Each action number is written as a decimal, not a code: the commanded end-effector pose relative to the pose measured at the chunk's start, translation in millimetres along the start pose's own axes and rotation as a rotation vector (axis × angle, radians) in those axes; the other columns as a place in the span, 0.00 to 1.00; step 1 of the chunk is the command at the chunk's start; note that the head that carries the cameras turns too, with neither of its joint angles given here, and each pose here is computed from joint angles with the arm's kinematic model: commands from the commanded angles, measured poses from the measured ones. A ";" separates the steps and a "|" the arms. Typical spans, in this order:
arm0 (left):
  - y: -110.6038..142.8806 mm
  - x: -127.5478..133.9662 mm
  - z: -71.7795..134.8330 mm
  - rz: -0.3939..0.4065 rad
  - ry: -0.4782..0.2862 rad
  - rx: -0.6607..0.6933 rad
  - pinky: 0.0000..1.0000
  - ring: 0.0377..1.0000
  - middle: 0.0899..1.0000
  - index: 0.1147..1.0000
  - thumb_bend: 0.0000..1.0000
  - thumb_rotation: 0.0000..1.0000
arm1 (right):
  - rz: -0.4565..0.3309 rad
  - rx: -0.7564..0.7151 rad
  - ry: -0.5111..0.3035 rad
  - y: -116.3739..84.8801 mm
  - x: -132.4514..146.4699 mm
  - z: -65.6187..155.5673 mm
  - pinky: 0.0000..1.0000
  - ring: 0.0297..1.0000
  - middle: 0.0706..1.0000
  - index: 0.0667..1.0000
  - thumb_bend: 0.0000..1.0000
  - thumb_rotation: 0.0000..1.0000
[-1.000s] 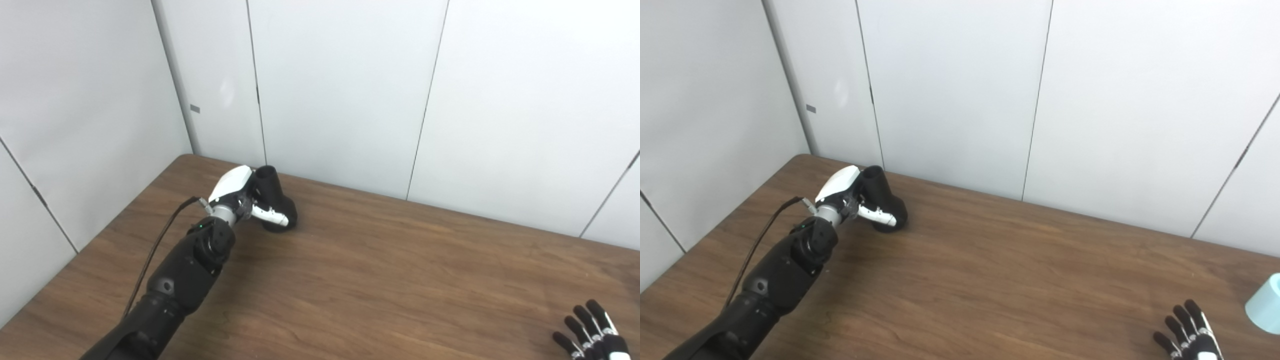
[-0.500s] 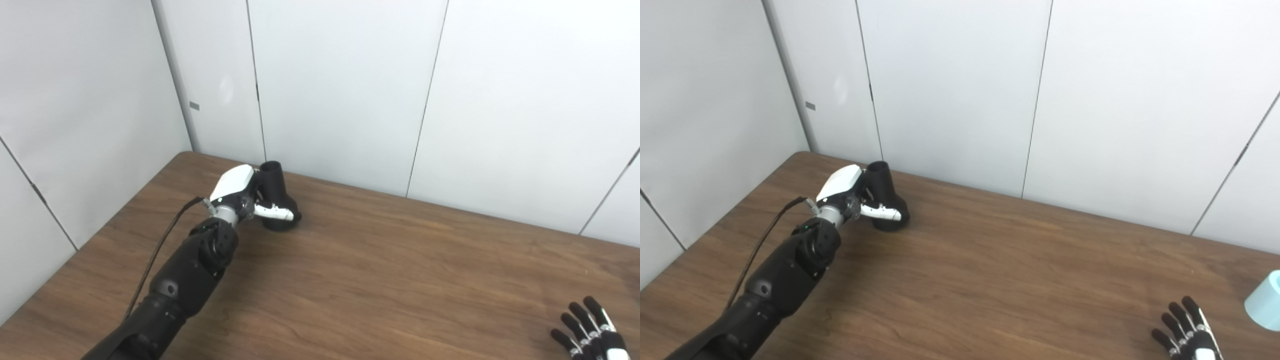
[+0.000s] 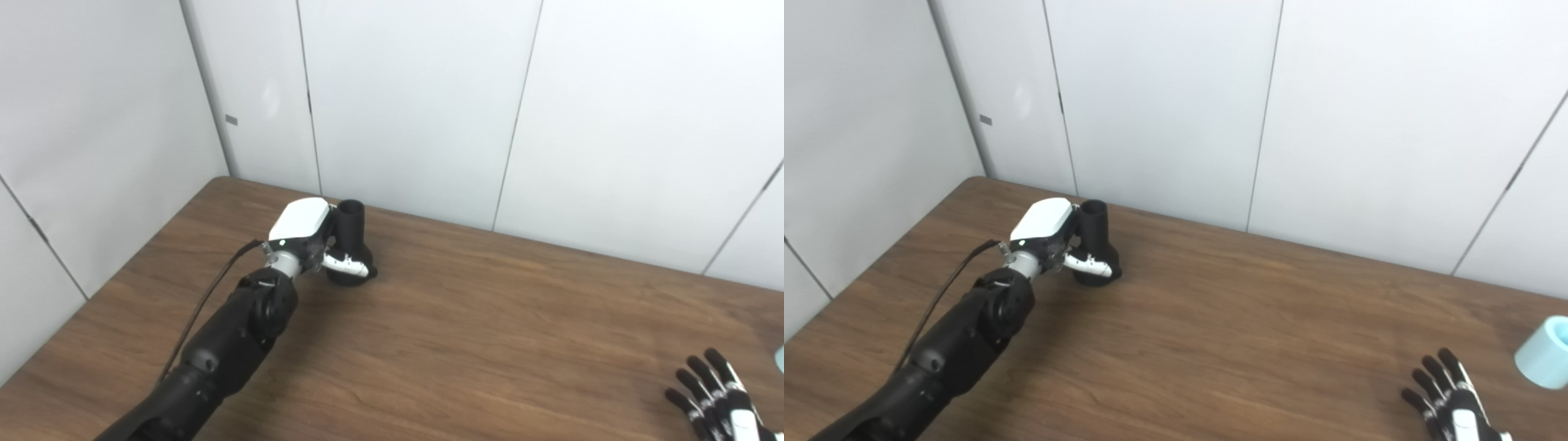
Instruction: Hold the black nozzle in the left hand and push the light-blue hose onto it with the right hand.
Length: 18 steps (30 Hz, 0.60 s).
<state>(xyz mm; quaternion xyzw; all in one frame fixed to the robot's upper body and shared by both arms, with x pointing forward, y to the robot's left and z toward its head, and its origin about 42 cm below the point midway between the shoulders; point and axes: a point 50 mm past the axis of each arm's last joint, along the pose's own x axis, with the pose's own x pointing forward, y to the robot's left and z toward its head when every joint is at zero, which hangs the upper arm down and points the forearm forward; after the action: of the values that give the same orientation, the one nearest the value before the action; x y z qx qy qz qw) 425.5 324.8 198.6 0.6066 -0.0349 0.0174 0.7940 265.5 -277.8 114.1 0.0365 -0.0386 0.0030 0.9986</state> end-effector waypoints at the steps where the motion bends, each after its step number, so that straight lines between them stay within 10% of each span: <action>1: 11.8 1.0 6.9 0.047 -0.040 0.018 0.61 0.59 0.48 0.40 0.52 0.00 | -0.006 -0.010 -0.022 -1.6 1.6 3.3 0.80 0.88 0.89 0.90 0.55 0.86; 18: -35.6 -45.2 51.2 0.029 -0.063 -0.192 0.53 0.53 0.47 0.41 0.52 0.00 | -0.013 -0.002 -0.017 1.2 -1.5 5.2 0.79 0.89 0.90 0.90 0.52 0.89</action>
<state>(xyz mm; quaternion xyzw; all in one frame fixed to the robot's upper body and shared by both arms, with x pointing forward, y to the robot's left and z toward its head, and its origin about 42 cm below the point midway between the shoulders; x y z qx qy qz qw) 383.8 269.8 171.6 0.5272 -0.0628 0.0070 0.8474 265.1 -276.3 114.2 0.0347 -0.0367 -0.0009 0.9987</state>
